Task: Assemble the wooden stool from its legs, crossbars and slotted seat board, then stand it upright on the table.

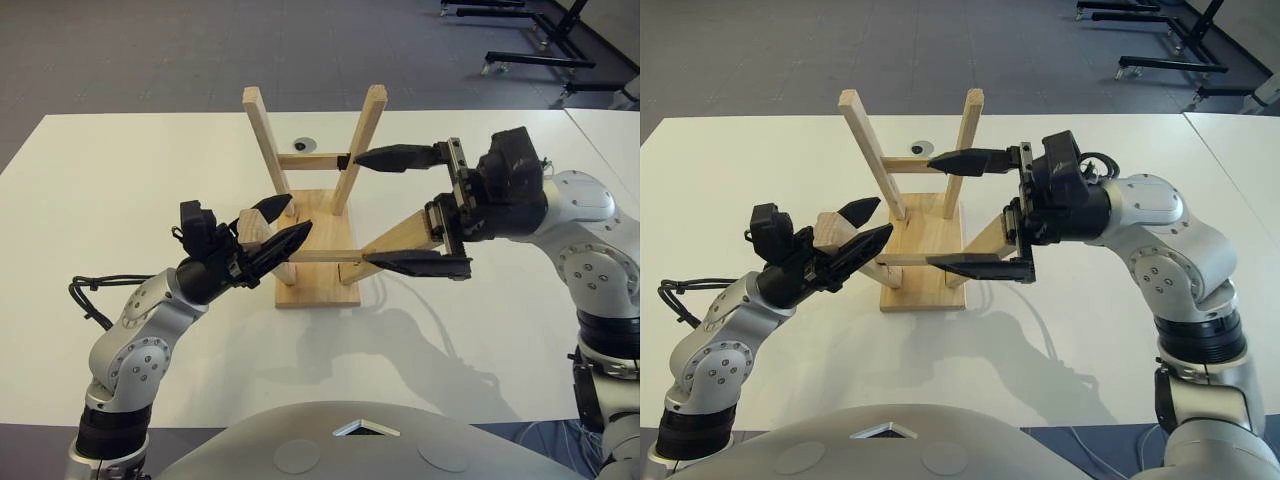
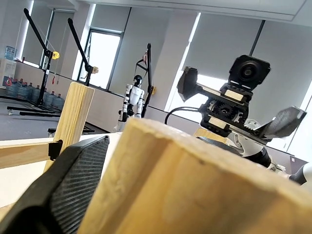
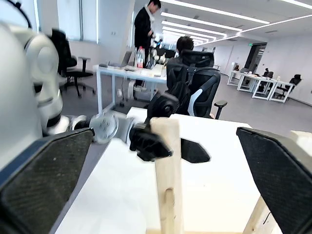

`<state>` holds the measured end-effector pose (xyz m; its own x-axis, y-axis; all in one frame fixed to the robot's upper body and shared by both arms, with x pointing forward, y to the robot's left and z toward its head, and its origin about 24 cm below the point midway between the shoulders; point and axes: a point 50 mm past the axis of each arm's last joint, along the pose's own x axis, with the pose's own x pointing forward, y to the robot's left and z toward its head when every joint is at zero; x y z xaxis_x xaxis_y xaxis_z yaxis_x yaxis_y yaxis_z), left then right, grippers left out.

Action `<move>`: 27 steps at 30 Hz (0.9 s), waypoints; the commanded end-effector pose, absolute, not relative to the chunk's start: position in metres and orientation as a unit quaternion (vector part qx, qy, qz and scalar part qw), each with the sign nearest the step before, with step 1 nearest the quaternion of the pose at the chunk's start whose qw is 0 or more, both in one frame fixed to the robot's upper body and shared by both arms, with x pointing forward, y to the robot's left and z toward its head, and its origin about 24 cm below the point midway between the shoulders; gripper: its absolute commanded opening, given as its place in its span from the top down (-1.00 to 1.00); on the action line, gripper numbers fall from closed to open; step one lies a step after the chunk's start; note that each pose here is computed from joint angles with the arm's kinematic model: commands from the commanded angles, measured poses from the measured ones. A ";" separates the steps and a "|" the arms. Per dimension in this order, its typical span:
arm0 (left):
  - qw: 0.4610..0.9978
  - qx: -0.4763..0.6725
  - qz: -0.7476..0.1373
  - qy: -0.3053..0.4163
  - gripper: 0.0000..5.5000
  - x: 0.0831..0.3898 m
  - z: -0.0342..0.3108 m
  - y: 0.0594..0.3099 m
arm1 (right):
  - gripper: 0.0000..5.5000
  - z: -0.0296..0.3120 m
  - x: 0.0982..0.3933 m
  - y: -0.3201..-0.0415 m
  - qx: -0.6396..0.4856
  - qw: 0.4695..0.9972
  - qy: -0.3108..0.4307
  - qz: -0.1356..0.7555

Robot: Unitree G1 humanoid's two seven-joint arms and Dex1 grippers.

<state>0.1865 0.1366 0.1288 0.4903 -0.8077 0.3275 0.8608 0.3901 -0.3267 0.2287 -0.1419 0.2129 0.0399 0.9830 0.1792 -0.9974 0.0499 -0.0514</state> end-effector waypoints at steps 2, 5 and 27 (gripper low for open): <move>0.831 -0.231 -0.504 -0.042 -0.17 0.187 0.125 0.136 | -0.95 0.259 0.242 -0.164 0.124 0.737 -0.177 0.640; 0.832 -0.228 -0.505 -0.042 -0.17 0.188 0.125 0.137 | -0.95 0.267 0.252 -0.192 0.135 0.765 -0.189 0.601; 0.828 -0.214 -0.518 -0.040 -0.17 0.191 0.129 0.137 | -0.95 0.175 0.234 -0.227 0.051 0.772 0.035 0.633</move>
